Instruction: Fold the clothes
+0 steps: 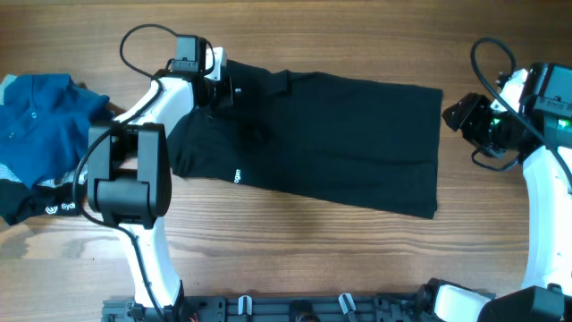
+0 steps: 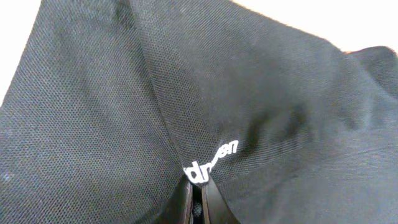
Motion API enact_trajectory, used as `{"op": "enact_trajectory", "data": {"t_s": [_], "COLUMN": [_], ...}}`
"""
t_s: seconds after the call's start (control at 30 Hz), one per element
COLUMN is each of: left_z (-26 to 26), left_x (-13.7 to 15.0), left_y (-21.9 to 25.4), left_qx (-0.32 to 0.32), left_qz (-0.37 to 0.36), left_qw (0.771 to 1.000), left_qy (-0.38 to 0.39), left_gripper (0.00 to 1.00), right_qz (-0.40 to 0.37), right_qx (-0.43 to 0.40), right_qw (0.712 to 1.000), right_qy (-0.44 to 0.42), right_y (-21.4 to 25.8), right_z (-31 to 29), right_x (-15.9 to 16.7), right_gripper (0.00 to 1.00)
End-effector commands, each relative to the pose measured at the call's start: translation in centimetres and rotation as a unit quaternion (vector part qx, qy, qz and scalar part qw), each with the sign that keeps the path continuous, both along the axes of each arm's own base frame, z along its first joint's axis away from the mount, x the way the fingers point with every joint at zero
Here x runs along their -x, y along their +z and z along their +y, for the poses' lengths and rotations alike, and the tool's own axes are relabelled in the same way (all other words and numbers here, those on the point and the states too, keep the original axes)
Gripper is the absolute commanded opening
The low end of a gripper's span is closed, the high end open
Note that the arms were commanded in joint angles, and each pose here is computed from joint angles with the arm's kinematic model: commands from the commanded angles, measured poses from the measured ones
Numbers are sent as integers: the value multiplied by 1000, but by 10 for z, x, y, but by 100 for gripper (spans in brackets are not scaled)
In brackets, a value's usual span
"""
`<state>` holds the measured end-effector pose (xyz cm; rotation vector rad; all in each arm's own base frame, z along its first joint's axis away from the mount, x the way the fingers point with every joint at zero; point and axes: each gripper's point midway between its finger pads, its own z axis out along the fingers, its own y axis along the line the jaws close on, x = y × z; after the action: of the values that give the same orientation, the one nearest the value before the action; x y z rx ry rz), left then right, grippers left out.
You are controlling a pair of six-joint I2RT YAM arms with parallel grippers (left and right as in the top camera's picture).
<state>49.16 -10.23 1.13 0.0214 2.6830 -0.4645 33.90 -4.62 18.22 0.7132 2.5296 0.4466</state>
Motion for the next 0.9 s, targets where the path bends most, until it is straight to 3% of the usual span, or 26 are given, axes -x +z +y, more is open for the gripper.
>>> {"op": "enact_trajectory", "data": {"t_s": [0.0,0.13,0.27,0.33,0.43,0.53,0.6,0.77,0.87], "left_z": [-2,4,6,10,18,16,13,21,22], "left_x": [-15,-19,-13,-8,-2,3,10,15,12], "left_y": [61,109,123,116,106,107,99,33,14], "left_qx": [25,29,29,18,-4,1,2,-29,-30], "left_qz": [-60,-107,-111,-96,-75,-68,-47,22,30], "left_qw": [998,994,993,995,997,997,999,999,998], "left_qy": [8,14,15,21,29,29,25,35,36], "left_gripper": [4,4,5,20,4,4,36,30,35], "right_qz": [-23,-95,-98,-74,-65,-60,-52,-27,-16], "right_qx": [47,80,51,34,37,40,37,28,25], "right_qw": [999,992,994,997,997,997,998,999,1000], "right_qy": [-13,-18,-5,3,4,11,12,12,12], "right_y": [5,18,-12,-30,-36,-40,-47,-57,-60], "right_z": [-18,-34,-33,-29,-30,-29,-29,-27,-26], "right_x": [-12,-51,-83,-82,-81,-80,-80,-73,-69], "right_gripper": [60,63,63,65,67,68,71,71,71]}}
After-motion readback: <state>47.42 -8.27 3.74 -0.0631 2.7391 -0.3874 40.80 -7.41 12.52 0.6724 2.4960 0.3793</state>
